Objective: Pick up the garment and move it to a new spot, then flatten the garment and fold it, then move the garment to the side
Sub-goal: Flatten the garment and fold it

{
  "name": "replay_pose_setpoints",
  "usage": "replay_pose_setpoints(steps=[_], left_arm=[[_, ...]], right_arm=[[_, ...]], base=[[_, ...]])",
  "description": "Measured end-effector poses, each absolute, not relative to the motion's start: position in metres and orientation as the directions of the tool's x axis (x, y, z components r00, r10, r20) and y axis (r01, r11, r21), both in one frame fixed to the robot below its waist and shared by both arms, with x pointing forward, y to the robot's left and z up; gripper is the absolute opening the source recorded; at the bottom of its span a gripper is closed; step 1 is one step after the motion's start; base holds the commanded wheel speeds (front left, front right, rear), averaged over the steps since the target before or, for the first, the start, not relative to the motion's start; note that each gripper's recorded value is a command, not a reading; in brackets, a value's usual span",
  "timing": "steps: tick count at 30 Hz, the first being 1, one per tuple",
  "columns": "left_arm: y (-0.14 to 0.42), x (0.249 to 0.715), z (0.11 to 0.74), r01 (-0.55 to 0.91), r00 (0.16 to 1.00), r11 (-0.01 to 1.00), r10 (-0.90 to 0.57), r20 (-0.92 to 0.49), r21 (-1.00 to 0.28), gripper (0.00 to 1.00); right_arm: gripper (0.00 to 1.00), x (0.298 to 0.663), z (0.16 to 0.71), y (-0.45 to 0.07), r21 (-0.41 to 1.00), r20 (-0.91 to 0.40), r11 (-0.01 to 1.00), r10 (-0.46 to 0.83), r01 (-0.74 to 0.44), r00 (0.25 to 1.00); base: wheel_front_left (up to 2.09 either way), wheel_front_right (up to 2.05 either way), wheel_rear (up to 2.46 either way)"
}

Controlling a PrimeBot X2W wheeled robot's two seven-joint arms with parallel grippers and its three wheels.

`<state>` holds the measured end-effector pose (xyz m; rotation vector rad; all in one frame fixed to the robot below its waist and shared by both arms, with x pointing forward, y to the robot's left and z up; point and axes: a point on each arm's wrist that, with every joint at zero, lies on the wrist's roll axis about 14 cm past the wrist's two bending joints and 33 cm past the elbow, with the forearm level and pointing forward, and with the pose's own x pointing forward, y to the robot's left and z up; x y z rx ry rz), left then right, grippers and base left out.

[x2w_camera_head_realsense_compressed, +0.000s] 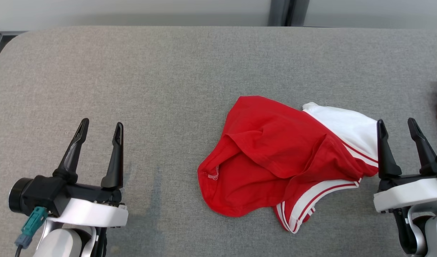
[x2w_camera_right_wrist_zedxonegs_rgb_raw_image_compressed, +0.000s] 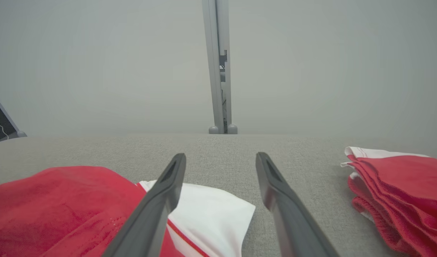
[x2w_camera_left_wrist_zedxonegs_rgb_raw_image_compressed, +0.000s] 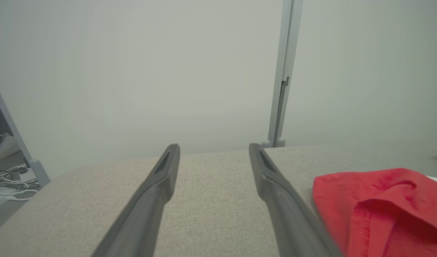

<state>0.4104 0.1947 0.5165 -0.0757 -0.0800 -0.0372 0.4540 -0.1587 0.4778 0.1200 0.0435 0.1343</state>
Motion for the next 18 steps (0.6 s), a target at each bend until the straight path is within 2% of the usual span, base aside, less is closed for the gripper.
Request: replay_pose_setpoints(steps=[6,18], left_arm=[[0.182,0.406,0.524,0.078,0.993,0.994,-0.07,0.09,-0.08,1.0],[0.175,0.403,0.517,0.098,0.994,0.992,-0.092,0.064,-0.086,1.0]], right_arm=[[1.0,0.442,0.501,-0.149,0.103,0.0,0.981,0.163,-0.162,0.987],[1.0,0.439,0.505,-0.146,0.111,0.003,0.98,0.168,-0.167,0.986]], base=[[0.0,0.0,0.0],[0.0,0.0,0.0]])
